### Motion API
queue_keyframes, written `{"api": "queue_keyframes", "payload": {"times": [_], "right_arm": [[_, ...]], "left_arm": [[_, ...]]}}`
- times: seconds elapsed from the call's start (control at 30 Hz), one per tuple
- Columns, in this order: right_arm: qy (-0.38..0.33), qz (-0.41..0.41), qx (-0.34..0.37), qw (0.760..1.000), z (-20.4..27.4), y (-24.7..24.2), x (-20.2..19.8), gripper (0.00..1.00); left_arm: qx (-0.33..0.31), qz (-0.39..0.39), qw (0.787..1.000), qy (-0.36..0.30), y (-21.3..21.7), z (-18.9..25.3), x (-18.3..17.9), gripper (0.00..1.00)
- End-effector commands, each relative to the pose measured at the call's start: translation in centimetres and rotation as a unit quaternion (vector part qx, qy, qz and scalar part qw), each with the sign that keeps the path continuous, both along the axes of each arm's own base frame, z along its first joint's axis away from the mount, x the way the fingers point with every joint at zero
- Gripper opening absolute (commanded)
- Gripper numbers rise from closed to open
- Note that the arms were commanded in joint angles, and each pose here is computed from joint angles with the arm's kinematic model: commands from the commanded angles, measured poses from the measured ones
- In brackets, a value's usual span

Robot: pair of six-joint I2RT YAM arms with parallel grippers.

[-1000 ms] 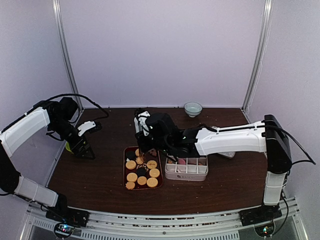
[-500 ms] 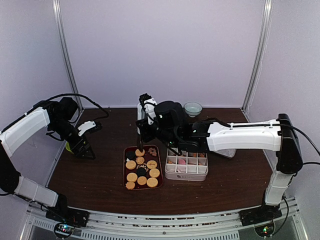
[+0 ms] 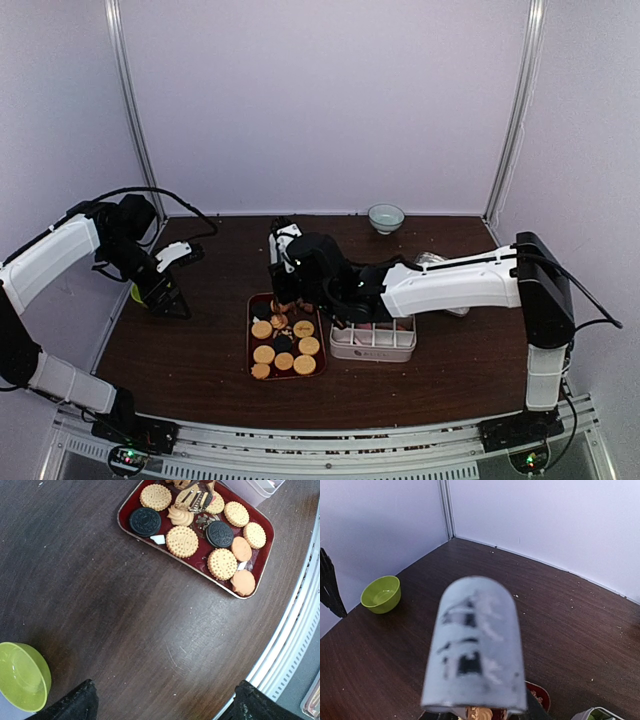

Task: Pack the cookies
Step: Pick up the fake cookies from the plate.

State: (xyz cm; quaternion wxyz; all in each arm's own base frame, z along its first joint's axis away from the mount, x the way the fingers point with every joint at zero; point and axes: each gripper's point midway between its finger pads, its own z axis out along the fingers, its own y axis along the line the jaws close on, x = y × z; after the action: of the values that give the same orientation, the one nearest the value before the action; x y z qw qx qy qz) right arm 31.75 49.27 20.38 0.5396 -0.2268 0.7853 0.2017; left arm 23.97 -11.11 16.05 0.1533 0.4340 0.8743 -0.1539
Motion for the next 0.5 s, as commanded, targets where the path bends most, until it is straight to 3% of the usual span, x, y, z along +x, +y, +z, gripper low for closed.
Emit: {"api": "queue_keyframes", "payload": {"times": [0.0,0.47], "right_arm": [[-0.014,-0.022,0.032,0.999,1.4,0.5,0.5,0.37],[-0.015,-0.026,0.059,0.998,2.3,0.6,0.3,0.41]], "left_arm": [[-0.008,-0.003,1.000,-0.001,-0.1,0.3,-0.2,0.98],[-0.011,-0.005,1.000,-0.001,-0.1,0.4,-0.3,0.97]]}}
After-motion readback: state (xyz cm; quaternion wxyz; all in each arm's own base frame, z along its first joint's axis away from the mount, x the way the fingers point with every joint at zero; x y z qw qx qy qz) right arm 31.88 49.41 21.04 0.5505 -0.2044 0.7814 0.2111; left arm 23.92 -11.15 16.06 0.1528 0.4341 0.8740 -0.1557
